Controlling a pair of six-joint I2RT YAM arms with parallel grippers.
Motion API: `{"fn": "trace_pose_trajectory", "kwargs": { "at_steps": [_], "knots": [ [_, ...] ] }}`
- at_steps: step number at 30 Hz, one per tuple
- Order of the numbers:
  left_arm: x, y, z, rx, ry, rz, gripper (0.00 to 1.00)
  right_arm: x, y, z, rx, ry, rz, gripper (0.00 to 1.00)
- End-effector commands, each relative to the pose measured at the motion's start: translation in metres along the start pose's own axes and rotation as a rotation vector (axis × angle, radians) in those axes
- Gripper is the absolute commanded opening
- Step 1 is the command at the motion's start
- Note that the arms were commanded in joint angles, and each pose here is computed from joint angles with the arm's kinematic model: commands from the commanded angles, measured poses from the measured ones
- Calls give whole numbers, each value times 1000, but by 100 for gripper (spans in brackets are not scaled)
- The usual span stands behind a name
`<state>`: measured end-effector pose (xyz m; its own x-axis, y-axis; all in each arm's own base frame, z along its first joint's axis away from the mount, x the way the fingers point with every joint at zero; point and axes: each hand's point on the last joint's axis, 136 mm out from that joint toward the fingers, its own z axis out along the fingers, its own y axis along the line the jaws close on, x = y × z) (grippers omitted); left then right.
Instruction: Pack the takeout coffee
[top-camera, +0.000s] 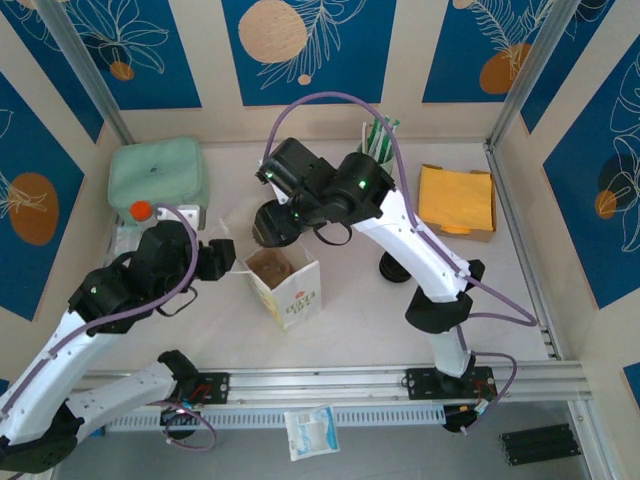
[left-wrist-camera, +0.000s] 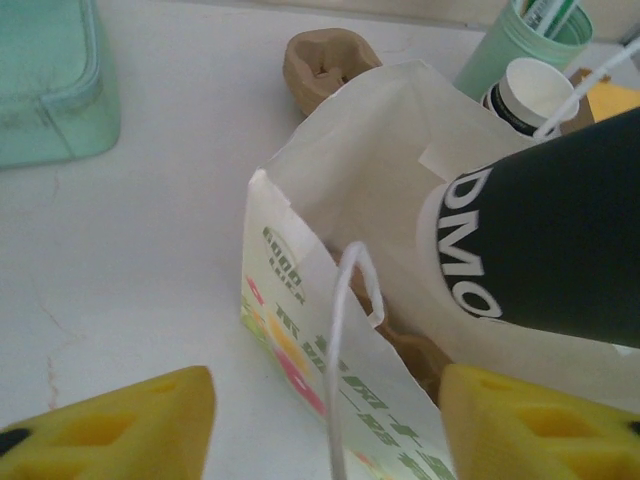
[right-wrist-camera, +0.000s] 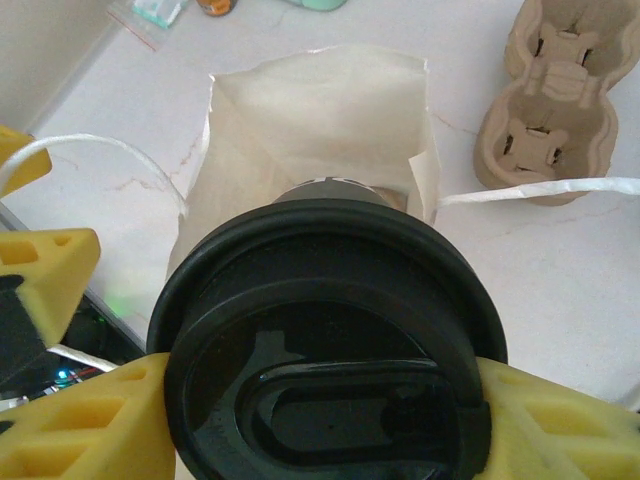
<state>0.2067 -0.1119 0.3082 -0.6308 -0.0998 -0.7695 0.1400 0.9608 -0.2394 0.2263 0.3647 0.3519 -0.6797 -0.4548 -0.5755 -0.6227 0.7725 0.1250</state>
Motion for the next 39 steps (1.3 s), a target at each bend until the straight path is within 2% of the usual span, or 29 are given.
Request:
{"fn": "trace_pose_trajectory", "kwargs": {
  "at_steps": [1,9,15,20,39],
  "knots": [
    [-4,-3,-1,24,-20,1,51,4,1,0,11,16,9,62],
    [-1,-9,-3,73,-19,-3,17,12,9,17,10,72,8,62],
    [2,-12,-2,94,-16,-4,5,22,16,28,12,119,3,62],
    [2,-13,-2,102,-20,-1,0,29,22,36,14,151,0,61],
    [5,-14,-3,129,-29,-16,0,48,23,72,61,261,-11,59]
  ]
}}
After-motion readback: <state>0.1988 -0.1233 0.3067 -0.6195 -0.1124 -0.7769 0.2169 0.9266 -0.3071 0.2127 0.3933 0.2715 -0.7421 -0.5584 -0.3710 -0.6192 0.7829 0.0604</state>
